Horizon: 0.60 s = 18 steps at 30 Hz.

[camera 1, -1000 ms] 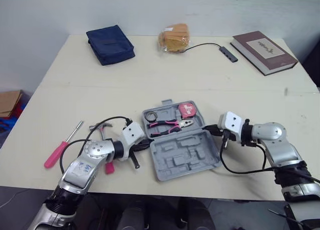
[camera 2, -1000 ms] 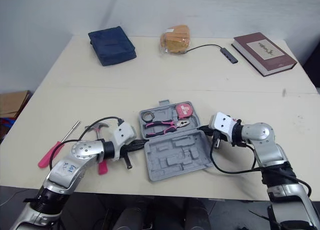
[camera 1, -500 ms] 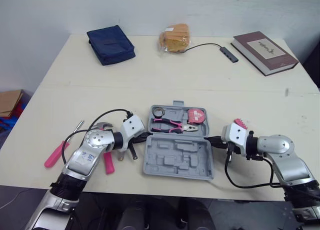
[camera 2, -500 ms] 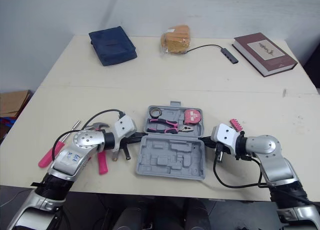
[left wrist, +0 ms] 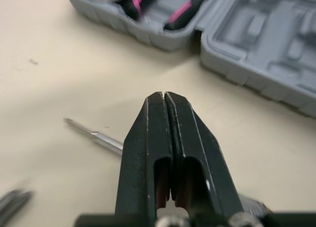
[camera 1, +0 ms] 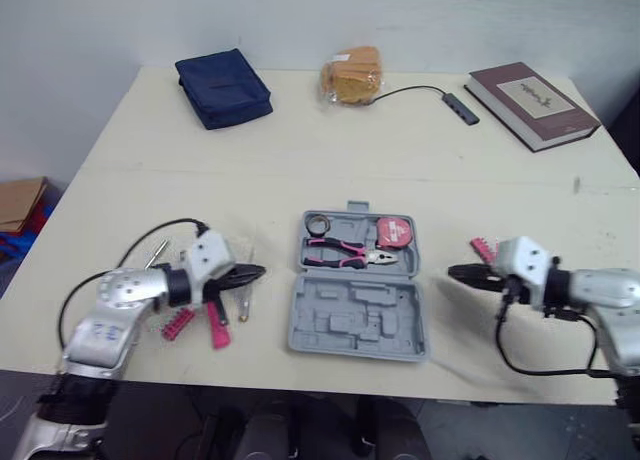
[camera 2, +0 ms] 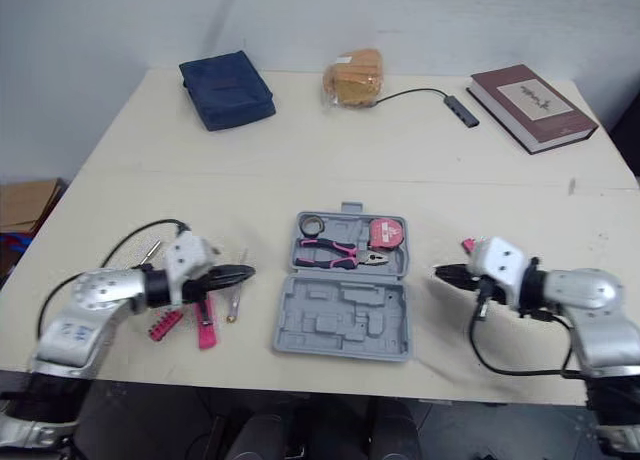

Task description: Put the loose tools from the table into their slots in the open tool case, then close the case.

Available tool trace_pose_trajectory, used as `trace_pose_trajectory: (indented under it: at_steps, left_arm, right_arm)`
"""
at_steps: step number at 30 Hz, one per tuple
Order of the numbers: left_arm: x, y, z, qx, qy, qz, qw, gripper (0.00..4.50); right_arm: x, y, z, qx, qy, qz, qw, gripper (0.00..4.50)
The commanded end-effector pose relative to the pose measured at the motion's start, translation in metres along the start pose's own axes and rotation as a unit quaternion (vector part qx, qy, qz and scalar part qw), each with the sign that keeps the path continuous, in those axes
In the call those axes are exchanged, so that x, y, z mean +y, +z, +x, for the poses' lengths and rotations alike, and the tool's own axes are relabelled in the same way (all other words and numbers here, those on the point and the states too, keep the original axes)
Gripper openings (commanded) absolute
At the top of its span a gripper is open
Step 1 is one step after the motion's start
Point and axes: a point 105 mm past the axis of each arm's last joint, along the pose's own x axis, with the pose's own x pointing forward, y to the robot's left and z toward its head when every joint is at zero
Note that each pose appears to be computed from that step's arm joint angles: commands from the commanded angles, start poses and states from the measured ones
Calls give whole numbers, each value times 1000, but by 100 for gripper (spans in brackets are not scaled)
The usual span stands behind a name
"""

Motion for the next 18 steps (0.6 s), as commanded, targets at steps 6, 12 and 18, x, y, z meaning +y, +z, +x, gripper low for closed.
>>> trace_pose_trajectory:
  at_steps: [6,12,18]
  left_arm:
    - [50,-19,-136,-19,190,-28,981,286]
    - [64,-55,-226,42,332,-62,940,444]
    - [66,-75,-289,93,435,-76,893,444]
  right_arm:
    - [-32,-2,-81,25,-135,-25,990,331]
    - [-49,-35,-124,68,-222,-19,972,450]
    - [-51,-62,-162,106,-264,-7,959,450]
